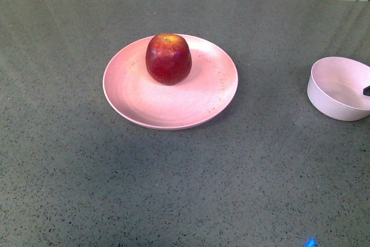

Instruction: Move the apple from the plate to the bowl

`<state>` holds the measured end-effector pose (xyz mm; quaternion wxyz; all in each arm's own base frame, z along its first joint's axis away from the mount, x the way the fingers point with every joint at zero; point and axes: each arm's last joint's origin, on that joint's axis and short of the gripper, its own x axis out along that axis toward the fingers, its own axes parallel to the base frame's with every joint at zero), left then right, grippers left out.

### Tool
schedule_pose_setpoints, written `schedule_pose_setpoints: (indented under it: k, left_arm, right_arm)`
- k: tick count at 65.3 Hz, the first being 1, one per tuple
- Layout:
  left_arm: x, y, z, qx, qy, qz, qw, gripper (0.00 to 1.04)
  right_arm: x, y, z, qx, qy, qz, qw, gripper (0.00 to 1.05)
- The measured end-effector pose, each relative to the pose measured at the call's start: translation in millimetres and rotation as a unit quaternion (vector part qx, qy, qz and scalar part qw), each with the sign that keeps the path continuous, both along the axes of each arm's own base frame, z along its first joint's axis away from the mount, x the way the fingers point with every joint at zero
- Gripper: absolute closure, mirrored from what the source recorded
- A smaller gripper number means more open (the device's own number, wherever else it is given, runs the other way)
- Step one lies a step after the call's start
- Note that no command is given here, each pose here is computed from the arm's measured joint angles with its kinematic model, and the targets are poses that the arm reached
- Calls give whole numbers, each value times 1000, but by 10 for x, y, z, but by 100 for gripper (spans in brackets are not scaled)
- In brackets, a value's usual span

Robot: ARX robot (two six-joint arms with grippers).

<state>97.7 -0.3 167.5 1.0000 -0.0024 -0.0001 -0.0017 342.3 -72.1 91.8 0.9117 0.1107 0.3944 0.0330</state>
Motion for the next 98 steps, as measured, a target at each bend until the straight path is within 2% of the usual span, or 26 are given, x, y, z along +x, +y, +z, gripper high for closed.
schedule_pose_setpoints:
  k: [11, 32, 44, 74, 78, 98]
  left_arm:
    - [0, 0, 0, 0, 0, 0, 1000, 9]
    - [0, 0, 0, 0, 0, 0, 1000, 9]
    - [0, 0, 0, 0, 0, 0, 1000, 9]
    - [0, 0, 0, 0, 0, 0, 1000, 9]
    - [0, 0, 0, 0, 0, 0, 1000, 9]
    - [0, 0, 0, 0, 0, 0, 1000, 9]
  right_arm:
    - [29, 101, 26, 5, 4, 13, 1000, 103]
    - [104, 459, 106, 14, -2, 49, 999, 103]
    - [196, 666, 146, -1, -9, 65, 998, 103]
    - [334, 878, 51, -15, -5, 84, 996, 103]
    - [339, 883, 57, -13, -10, 86, 996, 98]
    - [282, 718, 268, 2, -66, 80, 995, 50]
